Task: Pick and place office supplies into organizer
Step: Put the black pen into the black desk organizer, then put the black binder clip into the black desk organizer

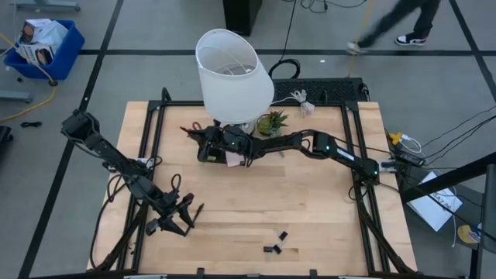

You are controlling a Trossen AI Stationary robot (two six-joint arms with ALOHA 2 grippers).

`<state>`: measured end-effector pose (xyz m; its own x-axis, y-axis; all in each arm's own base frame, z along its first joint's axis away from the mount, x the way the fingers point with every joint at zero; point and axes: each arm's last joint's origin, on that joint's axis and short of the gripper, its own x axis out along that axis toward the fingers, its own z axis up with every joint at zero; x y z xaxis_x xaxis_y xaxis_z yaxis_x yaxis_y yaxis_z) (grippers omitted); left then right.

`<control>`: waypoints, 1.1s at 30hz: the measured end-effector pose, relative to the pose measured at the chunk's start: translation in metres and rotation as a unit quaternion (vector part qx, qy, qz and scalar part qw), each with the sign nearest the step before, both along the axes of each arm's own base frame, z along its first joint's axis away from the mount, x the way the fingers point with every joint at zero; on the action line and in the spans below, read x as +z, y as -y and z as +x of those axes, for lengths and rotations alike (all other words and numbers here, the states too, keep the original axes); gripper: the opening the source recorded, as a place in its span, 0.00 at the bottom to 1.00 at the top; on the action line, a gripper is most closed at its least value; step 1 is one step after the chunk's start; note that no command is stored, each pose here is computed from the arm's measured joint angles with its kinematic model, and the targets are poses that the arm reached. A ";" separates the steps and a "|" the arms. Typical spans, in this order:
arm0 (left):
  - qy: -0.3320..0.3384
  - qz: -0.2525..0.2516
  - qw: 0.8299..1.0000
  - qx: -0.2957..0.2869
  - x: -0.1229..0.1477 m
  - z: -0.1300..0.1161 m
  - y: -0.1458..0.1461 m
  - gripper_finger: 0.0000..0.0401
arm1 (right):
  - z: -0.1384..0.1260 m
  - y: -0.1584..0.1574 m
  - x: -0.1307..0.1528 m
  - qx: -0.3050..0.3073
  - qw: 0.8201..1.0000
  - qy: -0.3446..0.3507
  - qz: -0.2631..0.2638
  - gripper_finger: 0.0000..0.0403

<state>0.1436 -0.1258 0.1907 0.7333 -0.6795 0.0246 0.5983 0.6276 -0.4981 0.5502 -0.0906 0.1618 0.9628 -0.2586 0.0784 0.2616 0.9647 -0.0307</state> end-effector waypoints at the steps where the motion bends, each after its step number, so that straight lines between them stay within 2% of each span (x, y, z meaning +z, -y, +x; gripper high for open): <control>1: -0.001 -0.001 1.000 0.000 0.000 0.000 0.000 0.45 | 0.000 0.000 0.000 -0.001 1.000 -0.002 -0.004 0.06; 9: -0.003 -0.002 1.000 -0.016 0.000 -0.003 0.003 0.45 | 0.000 -0.001 0.003 -0.005 0.999 -0.002 -0.042 0.06; 15: -0.003 -0.002 1.000 -0.016 0.000 -0.003 0.003 0.45 | -0.001 0.003 0.000 -0.067 0.995 -0.030 -0.068 0.07; 21: -0.003 -0.002 1.000 -0.016 0.000 -0.003 0.003 0.45 | -0.001 0.003 0.000 -0.073 0.994 -0.034 -0.078 0.07; 33: -0.003 -0.002 1.000 -0.016 0.000 -0.003 0.003 0.45 | -0.003 0.012 -0.002 -0.081 0.993 -0.037 -0.076 0.19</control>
<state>0.1406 -0.1290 0.1906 0.7112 -0.7026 0.0227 0.6149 0.6061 -0.5045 0.5467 -0.1026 0.1599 0.9143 -0.4008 0.0588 0.4042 0.8929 -0.1981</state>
